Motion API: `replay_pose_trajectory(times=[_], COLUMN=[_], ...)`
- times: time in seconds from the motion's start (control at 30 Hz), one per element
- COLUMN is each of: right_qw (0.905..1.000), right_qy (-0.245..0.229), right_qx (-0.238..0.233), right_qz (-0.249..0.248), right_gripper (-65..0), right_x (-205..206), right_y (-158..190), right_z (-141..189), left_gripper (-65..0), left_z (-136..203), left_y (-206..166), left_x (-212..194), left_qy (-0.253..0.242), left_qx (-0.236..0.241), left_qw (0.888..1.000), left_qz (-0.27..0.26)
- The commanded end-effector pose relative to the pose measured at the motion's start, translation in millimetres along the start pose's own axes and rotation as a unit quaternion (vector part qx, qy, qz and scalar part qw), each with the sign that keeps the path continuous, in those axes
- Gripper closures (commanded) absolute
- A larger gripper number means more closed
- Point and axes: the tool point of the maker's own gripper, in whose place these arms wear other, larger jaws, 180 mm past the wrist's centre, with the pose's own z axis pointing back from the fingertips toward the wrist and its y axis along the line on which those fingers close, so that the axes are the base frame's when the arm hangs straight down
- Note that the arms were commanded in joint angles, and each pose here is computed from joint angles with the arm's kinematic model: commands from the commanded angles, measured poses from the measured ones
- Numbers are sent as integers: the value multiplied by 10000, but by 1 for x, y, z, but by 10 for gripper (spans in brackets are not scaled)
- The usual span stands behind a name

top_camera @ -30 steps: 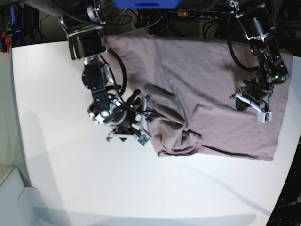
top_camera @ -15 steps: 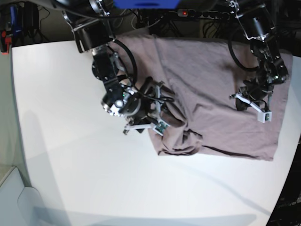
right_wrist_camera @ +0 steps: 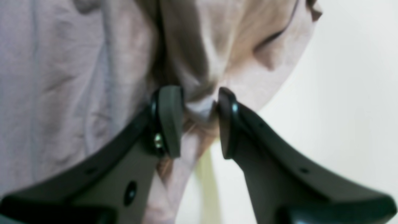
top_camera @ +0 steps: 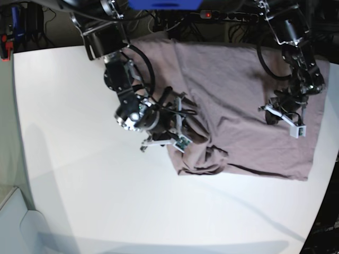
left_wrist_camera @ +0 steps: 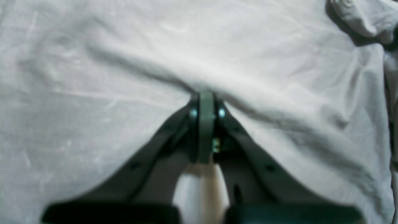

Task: Layout the t-shirt on the table in an organized manner, then fold the t-shirt properly
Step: 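Release the fabric and lift the right gripper off the shirt, then pull the shirt flat with both grippers, spreading it across the table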

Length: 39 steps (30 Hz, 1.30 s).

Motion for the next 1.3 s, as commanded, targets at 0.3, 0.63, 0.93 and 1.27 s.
replay_pose_trajectory(times=[0.3, 0.63, 0.93, 1.27], right_qw=[9995, 9898, 9700, 9797], right_qy=[-255, -631, -924, -169], right_qx=[-161, -1247, -2247, -1971], right_qz=[104, 262, 10, -335], right_gripper=[-31, 0, 0, 0], right_x=[22, 44, 67, 9], right_y=[-18, -107, -204, -217], right_z=[4, 56, 109, 81], left_gripper=[0, 0, 0, 0], left_z=[2, 3, 3, 4], left_y=[9, 11, 11, 12], left_x=[-13, -12, -12, -11], left_qy=[335, 334, 335, 330], left_qx=[170, 182, 184, 207], left_qw=[9992, 9992, 9992, 9991], left_qz=[-100, -110, -113, -146])
